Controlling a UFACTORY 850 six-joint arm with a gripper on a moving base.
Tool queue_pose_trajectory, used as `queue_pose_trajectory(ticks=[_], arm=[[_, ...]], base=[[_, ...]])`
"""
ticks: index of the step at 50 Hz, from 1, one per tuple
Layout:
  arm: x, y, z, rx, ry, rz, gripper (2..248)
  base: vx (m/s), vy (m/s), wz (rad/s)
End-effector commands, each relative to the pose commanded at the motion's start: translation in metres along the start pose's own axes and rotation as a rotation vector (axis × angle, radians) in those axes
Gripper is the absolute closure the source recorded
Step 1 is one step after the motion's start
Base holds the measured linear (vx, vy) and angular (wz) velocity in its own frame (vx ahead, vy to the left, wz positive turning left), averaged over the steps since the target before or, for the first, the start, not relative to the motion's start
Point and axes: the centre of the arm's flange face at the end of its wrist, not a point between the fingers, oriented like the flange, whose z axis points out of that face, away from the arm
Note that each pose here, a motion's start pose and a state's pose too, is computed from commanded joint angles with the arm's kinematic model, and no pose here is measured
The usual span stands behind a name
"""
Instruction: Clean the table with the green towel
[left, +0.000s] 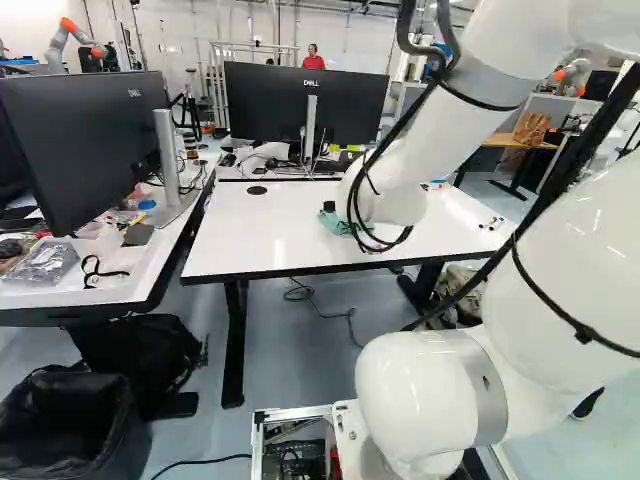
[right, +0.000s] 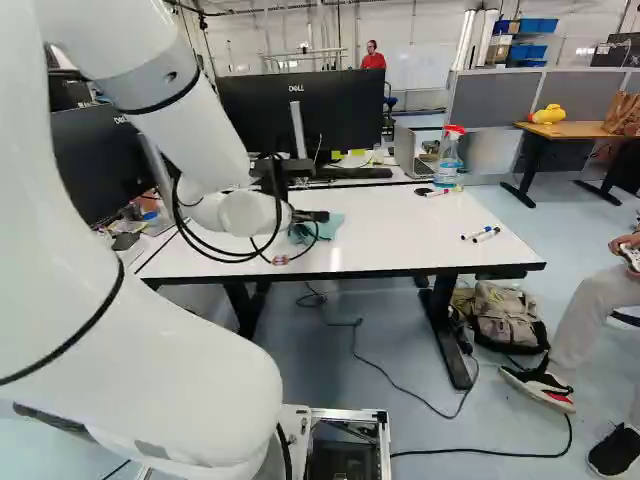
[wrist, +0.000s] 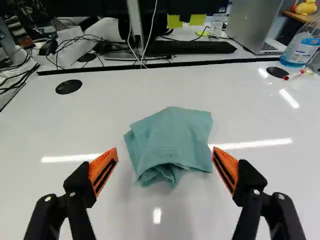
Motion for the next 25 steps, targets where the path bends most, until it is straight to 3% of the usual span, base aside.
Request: queue_pose_trajectory(ticks=[25], arm=[[-0.040, -0.005, -0.026, 0.017, 0.102, -0.012, 3]], base=[[0.000, 0.000, 0.000]])
